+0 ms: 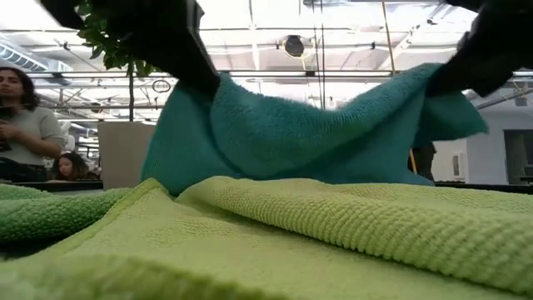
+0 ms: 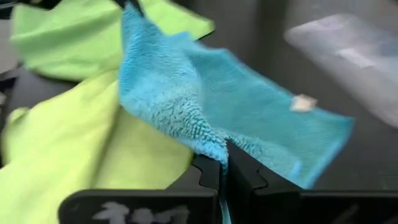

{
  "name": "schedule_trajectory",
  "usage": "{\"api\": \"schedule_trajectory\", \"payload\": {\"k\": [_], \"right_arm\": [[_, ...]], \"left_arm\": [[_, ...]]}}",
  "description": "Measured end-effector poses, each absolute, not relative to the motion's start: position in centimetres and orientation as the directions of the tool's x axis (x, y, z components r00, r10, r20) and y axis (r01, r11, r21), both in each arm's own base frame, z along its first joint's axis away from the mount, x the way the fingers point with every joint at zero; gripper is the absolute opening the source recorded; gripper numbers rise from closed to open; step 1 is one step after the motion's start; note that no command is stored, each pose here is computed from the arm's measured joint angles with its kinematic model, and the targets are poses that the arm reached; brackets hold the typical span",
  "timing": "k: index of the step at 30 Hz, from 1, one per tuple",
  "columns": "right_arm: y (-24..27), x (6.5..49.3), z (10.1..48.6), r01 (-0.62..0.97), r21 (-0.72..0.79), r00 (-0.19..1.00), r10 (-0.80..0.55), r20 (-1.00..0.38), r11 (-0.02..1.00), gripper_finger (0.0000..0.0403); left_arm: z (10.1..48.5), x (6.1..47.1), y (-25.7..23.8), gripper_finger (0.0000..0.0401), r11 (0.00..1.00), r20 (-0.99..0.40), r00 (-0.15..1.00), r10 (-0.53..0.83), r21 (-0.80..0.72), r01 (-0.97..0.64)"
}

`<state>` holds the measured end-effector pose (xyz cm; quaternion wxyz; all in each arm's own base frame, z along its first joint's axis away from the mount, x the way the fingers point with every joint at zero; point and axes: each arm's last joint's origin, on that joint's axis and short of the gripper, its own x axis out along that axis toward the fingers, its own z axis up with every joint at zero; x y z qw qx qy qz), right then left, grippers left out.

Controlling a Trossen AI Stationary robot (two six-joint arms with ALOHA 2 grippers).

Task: Fold microfiber towels
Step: Fold the blue towel

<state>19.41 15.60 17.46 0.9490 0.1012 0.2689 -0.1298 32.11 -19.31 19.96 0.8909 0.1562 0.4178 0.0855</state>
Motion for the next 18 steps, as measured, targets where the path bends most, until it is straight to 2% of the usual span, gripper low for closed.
{"api": "schedule_trajectory", "payload": {"k": [8,18], "right_arm": [[17.6,19.9,15.9,0.249,0.205,0.838,-0.105,-0.535,0.947,0.0],[17.7,19.7,15.6,0.249,0.256,0.812,-0.057,-0.581,0.934,0.0]], "left_arm": [[18.2,30.7,-21.5,0.0007,0.974,-0.705,0.694,0.149,0.226,0.021],[17.0,29.6,-22.0,0.0006,0.99,-0.757,0.65,0.07,0.134,0.049]]}}
